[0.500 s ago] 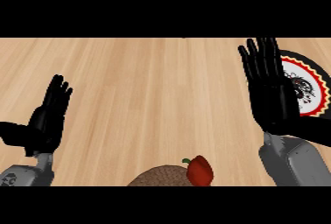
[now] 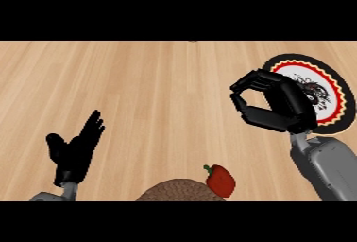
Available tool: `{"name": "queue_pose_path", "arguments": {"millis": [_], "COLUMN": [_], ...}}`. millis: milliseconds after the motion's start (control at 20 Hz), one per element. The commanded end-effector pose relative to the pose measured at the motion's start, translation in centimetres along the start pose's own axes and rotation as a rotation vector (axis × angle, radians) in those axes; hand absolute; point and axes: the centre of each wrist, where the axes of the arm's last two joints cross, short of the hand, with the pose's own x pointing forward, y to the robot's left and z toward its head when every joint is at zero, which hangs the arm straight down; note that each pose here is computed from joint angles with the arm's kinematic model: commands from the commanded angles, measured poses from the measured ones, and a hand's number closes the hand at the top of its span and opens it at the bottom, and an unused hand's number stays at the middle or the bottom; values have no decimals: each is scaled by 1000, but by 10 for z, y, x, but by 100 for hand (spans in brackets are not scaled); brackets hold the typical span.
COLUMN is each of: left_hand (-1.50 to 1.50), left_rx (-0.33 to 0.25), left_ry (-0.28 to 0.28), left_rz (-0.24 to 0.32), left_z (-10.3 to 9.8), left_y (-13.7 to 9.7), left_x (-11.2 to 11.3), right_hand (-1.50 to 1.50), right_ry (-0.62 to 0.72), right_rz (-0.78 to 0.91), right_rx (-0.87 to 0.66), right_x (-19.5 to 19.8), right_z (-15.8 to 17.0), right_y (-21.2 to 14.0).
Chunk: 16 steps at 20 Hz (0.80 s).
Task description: Pick the cupcake from the placemat and place it in the plate
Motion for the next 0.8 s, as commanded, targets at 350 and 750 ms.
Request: {"name": "queue_pose_path", "arguments": {"millis": [350, 750], "left_hand": [0, 0], "left_rx": [-72, -53], "left_ry": [91, 77], "left_rz": [11, 9], "left_z": [-6, -1], "left_y": [-26, -5], "left_x": [-16, -4], "right_hand": [-150, -150], "right_ry": [50, 230], "right_rz": [-20, 336], "right_rx": [26, 436], "right_x": [-27, 34], "right_z": [64, 55], "right_y": [2, -23]}}
